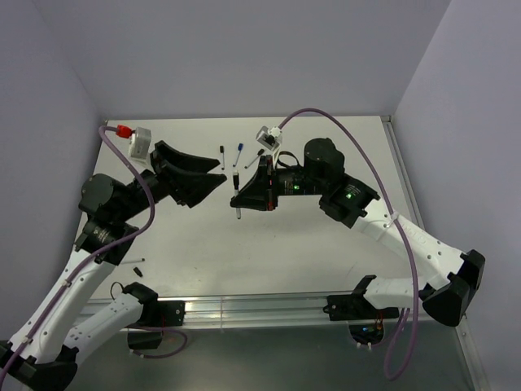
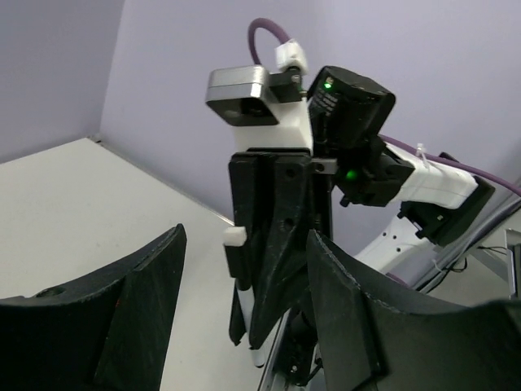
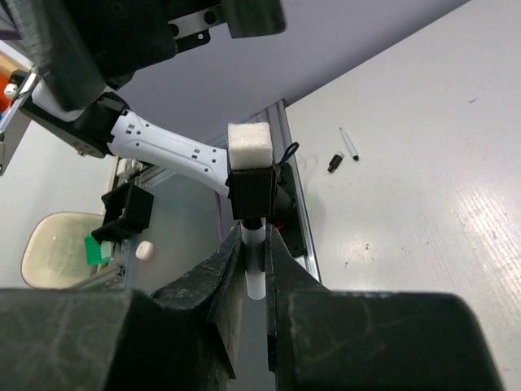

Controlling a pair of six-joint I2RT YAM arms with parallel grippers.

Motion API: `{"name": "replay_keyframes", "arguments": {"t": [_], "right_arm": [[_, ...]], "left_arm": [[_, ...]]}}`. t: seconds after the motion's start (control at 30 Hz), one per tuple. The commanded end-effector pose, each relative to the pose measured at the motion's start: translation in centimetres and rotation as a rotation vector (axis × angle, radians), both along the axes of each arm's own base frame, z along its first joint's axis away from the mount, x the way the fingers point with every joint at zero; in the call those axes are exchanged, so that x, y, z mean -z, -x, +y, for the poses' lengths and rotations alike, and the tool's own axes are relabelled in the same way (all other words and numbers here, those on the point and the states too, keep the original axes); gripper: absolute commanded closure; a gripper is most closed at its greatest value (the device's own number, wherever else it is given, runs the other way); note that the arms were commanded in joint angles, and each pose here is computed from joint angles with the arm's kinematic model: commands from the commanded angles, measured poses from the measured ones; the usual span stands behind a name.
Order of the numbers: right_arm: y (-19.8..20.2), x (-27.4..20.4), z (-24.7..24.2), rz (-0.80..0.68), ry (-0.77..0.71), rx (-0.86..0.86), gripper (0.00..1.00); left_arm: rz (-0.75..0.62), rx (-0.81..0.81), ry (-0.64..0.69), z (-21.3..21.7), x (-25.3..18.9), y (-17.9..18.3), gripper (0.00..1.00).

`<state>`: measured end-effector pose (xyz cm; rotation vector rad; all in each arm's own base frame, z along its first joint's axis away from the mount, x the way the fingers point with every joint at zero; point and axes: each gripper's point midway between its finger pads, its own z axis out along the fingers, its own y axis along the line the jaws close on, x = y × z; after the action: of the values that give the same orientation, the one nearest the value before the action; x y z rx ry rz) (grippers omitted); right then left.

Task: Insert the pens into the pen caps
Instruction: Press the pen cap onto the pen.

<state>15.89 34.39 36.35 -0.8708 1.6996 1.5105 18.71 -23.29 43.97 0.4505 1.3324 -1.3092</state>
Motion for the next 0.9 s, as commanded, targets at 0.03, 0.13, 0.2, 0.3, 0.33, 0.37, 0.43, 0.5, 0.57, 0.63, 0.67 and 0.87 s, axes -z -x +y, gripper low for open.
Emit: {"name": "replay_keyframes", "arguments": {"t": [0.03,0.13,0.2,0.3,0.33,0.37,0.43,0.5,0.57,0.63,0.67,0.87], "right_arm": [[-0.3,-2.4,0.2,-0.051,-0.050,0.011,1.00],[-0.3,-2.4,0.2,-0.050,-0.050,0.006,1.00],[-0.2,-2.5,0.2,-0.052,-0.053,0.002,1.00],[-0.3,-2.4,0.2,-0.050,-0.050,0.006,1.00],[-0.2,-2.5,0.2,-0.051,-0.051,0.003,1.00],[-0.1,-2.4,0.2,-0.050,-0.051,0.000,1.00],[-0.3,-2.4,0.3,-0.048,-0.047,0.000,1.00],[-0.3,-2.4,0.3,-0.050,-0.047,0.000,1.00],[-0.3,-2.5,0.4,-0.052,-0.049,-0.002,1.00],[-0.3,-2.5,0.4,-0.053,-0.048,0.000,1.00],[-0.3,-2.5,0.4,-0.052,-0.048,-0.003,1.00],[-0.2,-2.4,0.5,-0.049,-0.048,-0.011,1.00]], "left_arm": [[-0.041,0.101,0.004,-0.7,-0.7,1.2,0.35],[-0.034,0.117,-0.009,-1.1,-0.4,1.0,0.34],[-0.016,0.115,-0.021,-1.3,0.0,0.5,0.35],[-0.014,0.108,-0.021,-1.4,0.1,0.2,0.34],[-0.012,0.109,-0.021,-1.5,0.1,0.1,0.34],[-0.013,0.110,-0.022,-1.5,0.1,0.0,0.34],[-0.016,0.132,-0.017,-1.7,-0.1,0.1,0.34],[-0.005,0.150,-0.022,-2.1,0.2,0.0,0.35],[-0.001,0.177,-0.028,-2.4,0.3,0.1,0.35],[0.006,0.201,-0.032,-2.6,0.5,0.3,0.37],[0.008,0.206,-0.034,-2.7,0.6,0.3,0.37],[0.008,0.233,-0.031,-2.9,0.6,0.5,0.42]]}}
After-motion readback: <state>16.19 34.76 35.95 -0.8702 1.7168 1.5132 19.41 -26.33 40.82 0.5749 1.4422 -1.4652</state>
